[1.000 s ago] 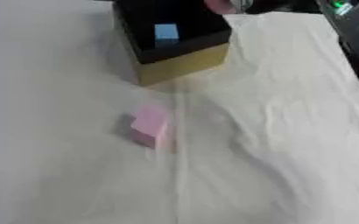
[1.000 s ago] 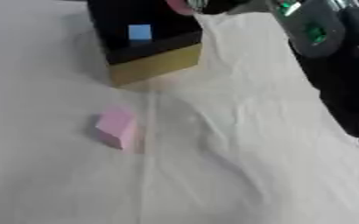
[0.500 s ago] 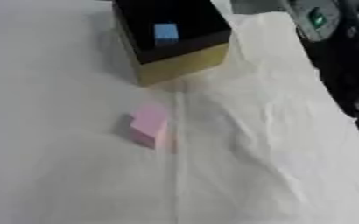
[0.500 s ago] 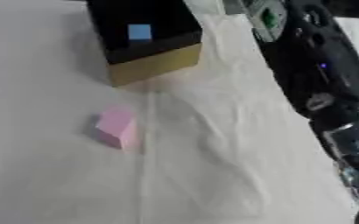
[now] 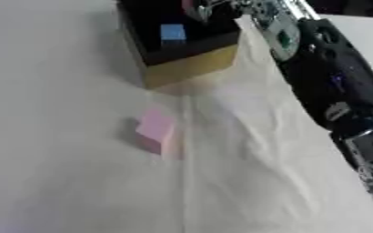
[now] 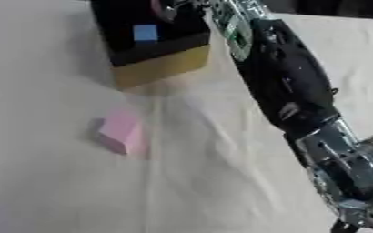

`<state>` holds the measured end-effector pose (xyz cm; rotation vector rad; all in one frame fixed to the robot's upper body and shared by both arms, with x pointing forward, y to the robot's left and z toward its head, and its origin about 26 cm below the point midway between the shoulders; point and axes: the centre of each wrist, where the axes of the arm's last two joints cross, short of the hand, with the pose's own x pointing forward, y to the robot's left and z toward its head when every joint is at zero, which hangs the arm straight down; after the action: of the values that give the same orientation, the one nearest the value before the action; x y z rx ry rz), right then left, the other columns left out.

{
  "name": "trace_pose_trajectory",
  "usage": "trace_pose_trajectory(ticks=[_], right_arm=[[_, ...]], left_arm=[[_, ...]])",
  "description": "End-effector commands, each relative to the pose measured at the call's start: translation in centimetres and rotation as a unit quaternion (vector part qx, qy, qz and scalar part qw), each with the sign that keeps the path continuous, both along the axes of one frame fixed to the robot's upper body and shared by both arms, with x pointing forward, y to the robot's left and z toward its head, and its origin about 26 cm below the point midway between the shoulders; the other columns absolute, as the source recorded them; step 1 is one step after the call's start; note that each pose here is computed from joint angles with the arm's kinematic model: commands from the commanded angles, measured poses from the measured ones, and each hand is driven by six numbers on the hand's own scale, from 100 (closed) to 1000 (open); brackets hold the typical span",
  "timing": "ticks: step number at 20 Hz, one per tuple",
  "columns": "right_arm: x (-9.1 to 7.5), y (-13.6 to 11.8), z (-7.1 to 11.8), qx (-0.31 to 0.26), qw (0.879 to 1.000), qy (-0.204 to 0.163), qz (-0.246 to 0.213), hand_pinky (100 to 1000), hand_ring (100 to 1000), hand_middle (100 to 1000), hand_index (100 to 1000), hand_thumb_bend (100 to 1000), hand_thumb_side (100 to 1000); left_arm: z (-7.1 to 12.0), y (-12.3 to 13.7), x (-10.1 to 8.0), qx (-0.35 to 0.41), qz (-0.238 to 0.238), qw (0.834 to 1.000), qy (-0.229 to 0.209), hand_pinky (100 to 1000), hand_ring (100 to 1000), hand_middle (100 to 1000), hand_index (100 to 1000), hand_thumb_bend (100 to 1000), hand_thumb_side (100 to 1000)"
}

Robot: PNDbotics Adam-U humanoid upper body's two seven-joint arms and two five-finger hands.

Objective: Pick up objects on the table and place them in the box.

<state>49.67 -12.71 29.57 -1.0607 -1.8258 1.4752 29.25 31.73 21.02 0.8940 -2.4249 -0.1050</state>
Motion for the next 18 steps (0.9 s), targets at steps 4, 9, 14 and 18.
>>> trace_pose_trajectory(ticks=[4, 9, 14, 18], right_arm=[[0.5, -0.1, -0.2, -0.016, 1.0, -0.003, -0.014, 779, 796, 686, 731, 177, 333], [0.3, -0.1, 0.7, -0.048, 0.998, -0.02, -0.026, 845, 891, 848, 881, 387, 469], [-0.4, 0.0, 2.4, -0.054, 0.997, -0.045, -0.034, 848, 894, 853, 886, 413, 500], [-0.9, 0.0, 3.6, -0.044, 0.997, -0.058, -0.026, 848, 893, 850, 884, 402, 508]], left_arm=[[0.9, 0.0, -0.2, 0.009, -0.006, 1.0, -0.014, 750, 642, 727, 863, 101, 946], [1.0, 0.0, -0.2, 0.01, -0.006, 1.0, -0.013, 750, 644, 728, 863, 101, 945], [0.9, 0.0, -0.2, 0.011, -0.007, 1.0, -0.012, 750, 645, 728, 864, 102, 945], [1.0, 0.0, -0.2, 0.011, -0.007, 1.0, -0.012, 750, 645, 728, 863, 102, 945]])
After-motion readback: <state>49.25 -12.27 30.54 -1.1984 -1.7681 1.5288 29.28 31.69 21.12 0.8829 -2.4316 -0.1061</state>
